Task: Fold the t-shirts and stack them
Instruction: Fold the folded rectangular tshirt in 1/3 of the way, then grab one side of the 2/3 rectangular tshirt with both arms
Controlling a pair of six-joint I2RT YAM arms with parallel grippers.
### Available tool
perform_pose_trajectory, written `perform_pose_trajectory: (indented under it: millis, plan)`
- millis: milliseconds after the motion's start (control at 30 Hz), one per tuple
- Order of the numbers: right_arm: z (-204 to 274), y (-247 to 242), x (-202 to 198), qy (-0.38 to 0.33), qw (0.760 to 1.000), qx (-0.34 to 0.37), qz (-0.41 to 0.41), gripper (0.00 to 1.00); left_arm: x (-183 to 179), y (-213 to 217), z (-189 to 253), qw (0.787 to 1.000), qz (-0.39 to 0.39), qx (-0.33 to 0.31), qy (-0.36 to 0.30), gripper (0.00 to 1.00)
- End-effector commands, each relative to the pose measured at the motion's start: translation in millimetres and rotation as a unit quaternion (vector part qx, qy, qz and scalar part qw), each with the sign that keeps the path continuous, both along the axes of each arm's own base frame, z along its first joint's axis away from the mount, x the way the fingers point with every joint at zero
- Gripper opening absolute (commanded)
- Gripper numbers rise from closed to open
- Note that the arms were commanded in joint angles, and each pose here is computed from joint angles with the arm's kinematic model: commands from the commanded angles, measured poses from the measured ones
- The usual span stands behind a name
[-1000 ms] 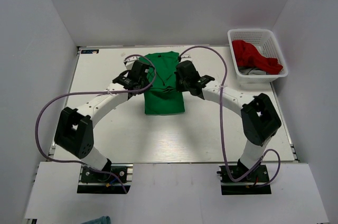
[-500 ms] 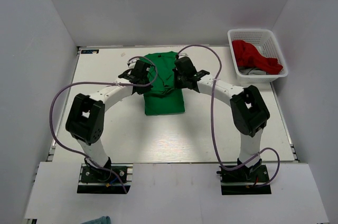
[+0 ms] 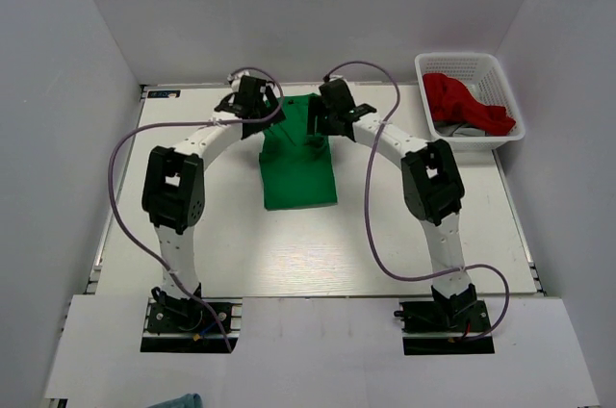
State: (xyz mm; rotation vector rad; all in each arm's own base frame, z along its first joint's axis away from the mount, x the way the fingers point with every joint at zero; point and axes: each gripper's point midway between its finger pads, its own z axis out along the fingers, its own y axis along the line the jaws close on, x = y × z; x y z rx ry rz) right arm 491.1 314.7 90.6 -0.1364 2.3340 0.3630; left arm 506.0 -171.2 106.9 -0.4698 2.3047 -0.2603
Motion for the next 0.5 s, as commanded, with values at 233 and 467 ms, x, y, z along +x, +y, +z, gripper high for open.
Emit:
perform_pose_trajectory:
  millis: [233, 467]
  plan:
    - [31, -9, -80, 0.021, 0.992, 0.078, 0.1, 0.9, -56, 19, 43, 0.998, -0.061, -0.005, -0.03, 1.0]
    - [9, -28, -156, 0.094, 0.98, 0.131, 0.114, 0.9, -160, -21, -22, 0.978, -0.16, -0.118, 0.069, 1.0]
